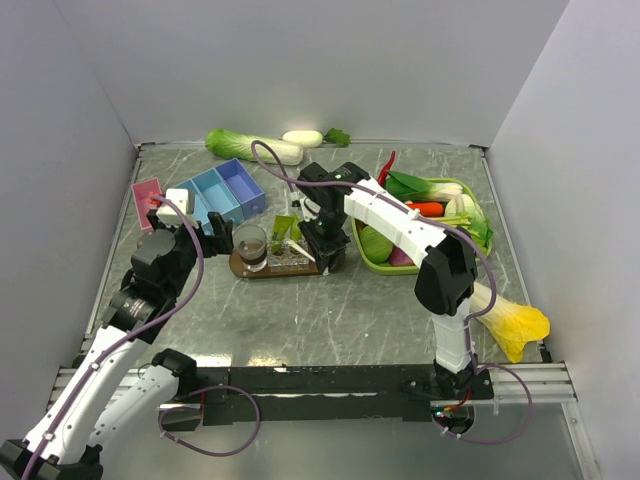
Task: Prepare toiletry sets of a toothbrush and toothpaste on the tray
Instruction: Place the toothbrush in the toothpaste holder.
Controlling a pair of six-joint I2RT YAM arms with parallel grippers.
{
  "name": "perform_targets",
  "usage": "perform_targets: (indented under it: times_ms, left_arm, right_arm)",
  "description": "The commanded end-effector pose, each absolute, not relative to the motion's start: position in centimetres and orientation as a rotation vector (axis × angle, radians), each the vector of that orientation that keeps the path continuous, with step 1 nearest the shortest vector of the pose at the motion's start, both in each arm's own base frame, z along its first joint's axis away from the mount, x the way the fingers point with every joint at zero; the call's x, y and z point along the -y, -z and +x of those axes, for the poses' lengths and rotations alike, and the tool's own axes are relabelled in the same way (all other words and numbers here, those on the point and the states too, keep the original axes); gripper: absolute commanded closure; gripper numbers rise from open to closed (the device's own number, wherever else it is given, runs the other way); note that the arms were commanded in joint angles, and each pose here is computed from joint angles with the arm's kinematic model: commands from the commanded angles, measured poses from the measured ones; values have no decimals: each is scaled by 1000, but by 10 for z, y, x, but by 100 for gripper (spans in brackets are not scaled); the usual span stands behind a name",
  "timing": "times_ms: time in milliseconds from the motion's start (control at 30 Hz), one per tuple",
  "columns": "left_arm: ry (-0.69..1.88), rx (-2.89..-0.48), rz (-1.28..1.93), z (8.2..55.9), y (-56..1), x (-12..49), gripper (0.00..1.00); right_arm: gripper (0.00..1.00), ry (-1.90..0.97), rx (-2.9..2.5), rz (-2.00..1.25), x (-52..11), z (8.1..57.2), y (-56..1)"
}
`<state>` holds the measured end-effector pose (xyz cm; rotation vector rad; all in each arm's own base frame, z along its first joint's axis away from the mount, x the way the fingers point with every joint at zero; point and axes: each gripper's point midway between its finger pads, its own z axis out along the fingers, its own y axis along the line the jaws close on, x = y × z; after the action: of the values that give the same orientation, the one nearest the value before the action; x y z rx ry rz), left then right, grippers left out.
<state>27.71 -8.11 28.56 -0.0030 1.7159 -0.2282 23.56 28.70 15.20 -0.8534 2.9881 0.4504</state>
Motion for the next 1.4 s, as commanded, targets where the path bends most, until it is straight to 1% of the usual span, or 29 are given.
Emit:
perform_targets:
  times_ms: [0,133,267,600,767,1067,1267,1300,1367]
  left_arm:
    - [224,-1666,5,278,-297,79,3]
    - [224,-1668,5,278,-296,80,3]
    - [226,-1666,6,278,-297,80,3]
    - [226,-1668,7,278,-296,80,3]
    - [230,-1668,8,278,-296,81,3]
    - [233,-1674,12,280,-294,82,3]
    - [233,-1685,16,281,-290,83,3]
    - [233,-1688,15,281,-289,84,3]
    - [233,-1689,16,282,-289,84,3]
  right_arm:
    - [77,-394,-3087,-831,-271,221,-163]
    - [71,-395,-3075,-828,-272,224,-167]
    - [62,-390,-3065,-829,-273,226,-168]
    - [49,-398,-3037,-824,-275,229,-174]
    - [46,-401,-3020,-820,-275,231,-176]
    - [44,-395,-2942,-793,-276,240,-188]
    - [45,-475,-2763,-705,-287,258,-213]
    - [46,-532,-2678,-670,-296,266,-226]
    - [48,-567,-2637,-634,-301,269,-224]
